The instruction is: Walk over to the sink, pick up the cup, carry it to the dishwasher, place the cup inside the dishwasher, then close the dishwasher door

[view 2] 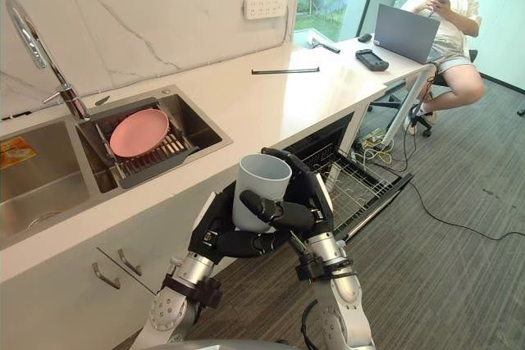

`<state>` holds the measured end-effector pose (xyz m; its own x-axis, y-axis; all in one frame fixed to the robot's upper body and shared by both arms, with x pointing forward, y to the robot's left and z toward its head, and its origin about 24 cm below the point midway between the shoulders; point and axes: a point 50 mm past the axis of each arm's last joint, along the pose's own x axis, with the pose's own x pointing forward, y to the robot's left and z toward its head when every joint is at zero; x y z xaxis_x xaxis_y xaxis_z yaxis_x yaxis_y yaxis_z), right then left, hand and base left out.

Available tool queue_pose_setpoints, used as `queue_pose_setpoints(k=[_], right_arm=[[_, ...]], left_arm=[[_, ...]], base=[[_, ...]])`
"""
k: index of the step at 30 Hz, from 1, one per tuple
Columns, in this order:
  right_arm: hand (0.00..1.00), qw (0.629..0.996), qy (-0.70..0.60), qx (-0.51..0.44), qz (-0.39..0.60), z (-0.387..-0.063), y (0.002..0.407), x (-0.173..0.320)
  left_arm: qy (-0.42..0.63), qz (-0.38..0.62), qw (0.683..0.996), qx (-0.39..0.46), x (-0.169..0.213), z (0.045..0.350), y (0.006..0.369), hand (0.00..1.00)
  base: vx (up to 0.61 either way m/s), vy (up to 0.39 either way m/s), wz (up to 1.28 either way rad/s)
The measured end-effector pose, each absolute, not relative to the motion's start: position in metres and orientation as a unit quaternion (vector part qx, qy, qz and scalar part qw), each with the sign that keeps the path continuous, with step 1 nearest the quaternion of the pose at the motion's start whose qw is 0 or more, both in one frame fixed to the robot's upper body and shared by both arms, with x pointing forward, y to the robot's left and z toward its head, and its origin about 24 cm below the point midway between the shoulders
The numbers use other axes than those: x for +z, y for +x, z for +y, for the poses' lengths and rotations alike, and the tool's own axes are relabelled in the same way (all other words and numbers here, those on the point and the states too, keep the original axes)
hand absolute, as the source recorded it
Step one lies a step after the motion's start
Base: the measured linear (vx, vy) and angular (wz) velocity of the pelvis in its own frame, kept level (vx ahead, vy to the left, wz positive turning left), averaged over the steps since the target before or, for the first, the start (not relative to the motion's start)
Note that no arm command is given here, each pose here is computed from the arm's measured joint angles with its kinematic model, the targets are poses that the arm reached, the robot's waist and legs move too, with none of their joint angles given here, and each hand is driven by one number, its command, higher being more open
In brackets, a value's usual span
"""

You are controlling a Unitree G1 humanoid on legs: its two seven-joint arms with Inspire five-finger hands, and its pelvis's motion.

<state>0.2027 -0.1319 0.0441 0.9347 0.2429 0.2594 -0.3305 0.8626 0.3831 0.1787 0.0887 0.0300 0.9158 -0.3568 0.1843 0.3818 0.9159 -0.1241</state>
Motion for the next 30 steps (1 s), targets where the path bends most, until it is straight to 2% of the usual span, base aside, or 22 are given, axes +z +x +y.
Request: queue_pose_setpoints(k=[16, 30], right_arm=[[0.00, 0.967, 0.157, 0.145, -0.137, -0.130, 0.206, 0.054], [0.00, 0.973, 0.133, 0.092, -0.164, -0.127, 0.206, 0.061]], left_arm=[[-0.077, -0.092, 0.977, -0.173, 0.035, 0.097, 0.183, 1.00], [-0.081, -0.102, 0.978, -0.163, 0.038, 0.095, 0.187, 1.00]], base=[[0.00, 0.003, 0.02], [0.00, 0.000, 0.00]])
